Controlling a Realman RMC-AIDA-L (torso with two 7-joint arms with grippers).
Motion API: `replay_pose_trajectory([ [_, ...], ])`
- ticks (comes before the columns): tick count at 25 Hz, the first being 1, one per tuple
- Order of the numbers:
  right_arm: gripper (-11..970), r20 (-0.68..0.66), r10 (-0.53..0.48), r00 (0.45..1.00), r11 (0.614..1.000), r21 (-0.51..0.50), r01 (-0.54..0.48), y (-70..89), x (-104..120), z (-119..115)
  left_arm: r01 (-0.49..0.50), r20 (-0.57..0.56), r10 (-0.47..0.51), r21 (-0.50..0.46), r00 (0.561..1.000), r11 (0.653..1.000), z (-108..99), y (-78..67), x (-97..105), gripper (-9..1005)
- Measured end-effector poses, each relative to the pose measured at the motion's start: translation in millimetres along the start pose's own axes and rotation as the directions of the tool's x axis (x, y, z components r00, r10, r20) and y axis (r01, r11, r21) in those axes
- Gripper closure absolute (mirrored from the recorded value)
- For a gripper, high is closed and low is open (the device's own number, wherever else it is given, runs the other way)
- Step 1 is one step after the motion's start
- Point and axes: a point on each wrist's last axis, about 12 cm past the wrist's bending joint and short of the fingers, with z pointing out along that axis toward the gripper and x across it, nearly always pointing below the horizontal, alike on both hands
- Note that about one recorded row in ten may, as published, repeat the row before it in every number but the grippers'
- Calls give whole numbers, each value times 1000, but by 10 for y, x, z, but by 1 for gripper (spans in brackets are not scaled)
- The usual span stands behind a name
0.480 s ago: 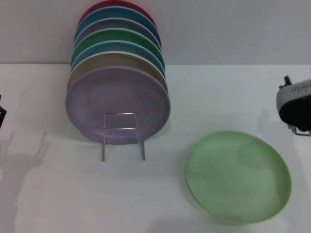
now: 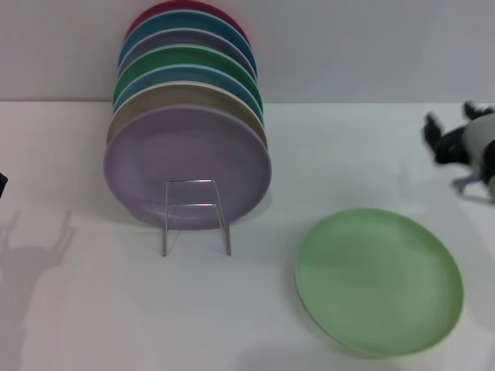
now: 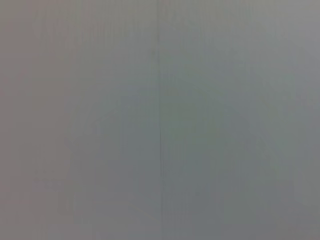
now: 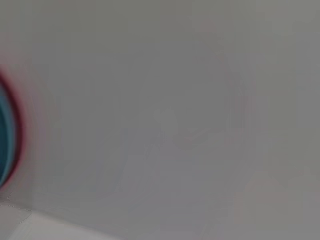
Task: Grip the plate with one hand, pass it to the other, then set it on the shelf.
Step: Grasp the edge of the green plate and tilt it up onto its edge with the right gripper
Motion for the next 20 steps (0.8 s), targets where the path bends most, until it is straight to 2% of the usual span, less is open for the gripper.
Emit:
replay_pose_trajectory([
  [2, 444, 34, -12, 999, 1000, 9, 12, -115, -39, 37, -1, 2, 1, -1, 1000, 1000, 0, 1, -2, 182],
  [3, 445, 64, -61, 996, 998, 28, 59, -203, -91, 51, -1, 2, 1, -1, 1000, 1000, 0, 1, -2, 182],
  [7, 445, 96, -173, 980, 984, 69, 167, -267, -197, 70, -10, 3, 10, 2, 1000, 1000, 37, 13, -1, 182],
  [9, 446, 113, -274, 955, 956, 141, 258, -298, -335, 60, -10, 3, 10, 2, 1000, 1000, 37, 13, -1, 182],
  [10, 446, 113, -274, 955, 956, 141, 258, -298, -335, 60, -8, 3, 8, 1, 1000, 1000, 41, 12, 0, 182],
  [13, 446, 121, -366, 923, 912, 244, 330, -270, -505, 21, -8, 6, 8, 2, 1000, 1000, 59, -13, 0, 183],
  [15, 446, 134, -426, 895, 869, 336, 364, -262, -610, -22, -9, 0, 9, 5, 1000, 1000, 75, -23, 10, 183],
  [17, 446, 174, -492, 853, 816, 433, 383, -231, -704, -86, -10, -36, 10, 7, 999, 1000, 105, -31, 56, 183],
  [18, 446, 242, -555, 796, 764, 526, 373, -160, -760, -168, -10, -43, 10, 7, 999, 1000, 110, -33, 65, 183],
  [19, 446, 242, -555, 796, 764, 526, 373, -160, -760, -168, -11, -47, 11, 8, 999, 1000, 114, -35, 69, 183],
  [20, 445, 287, -568, 771, 754, 558, 347, -121, -767, -205, -13, -50, 13, 9, 999, 1000, 121, -36, 74, 183],
])
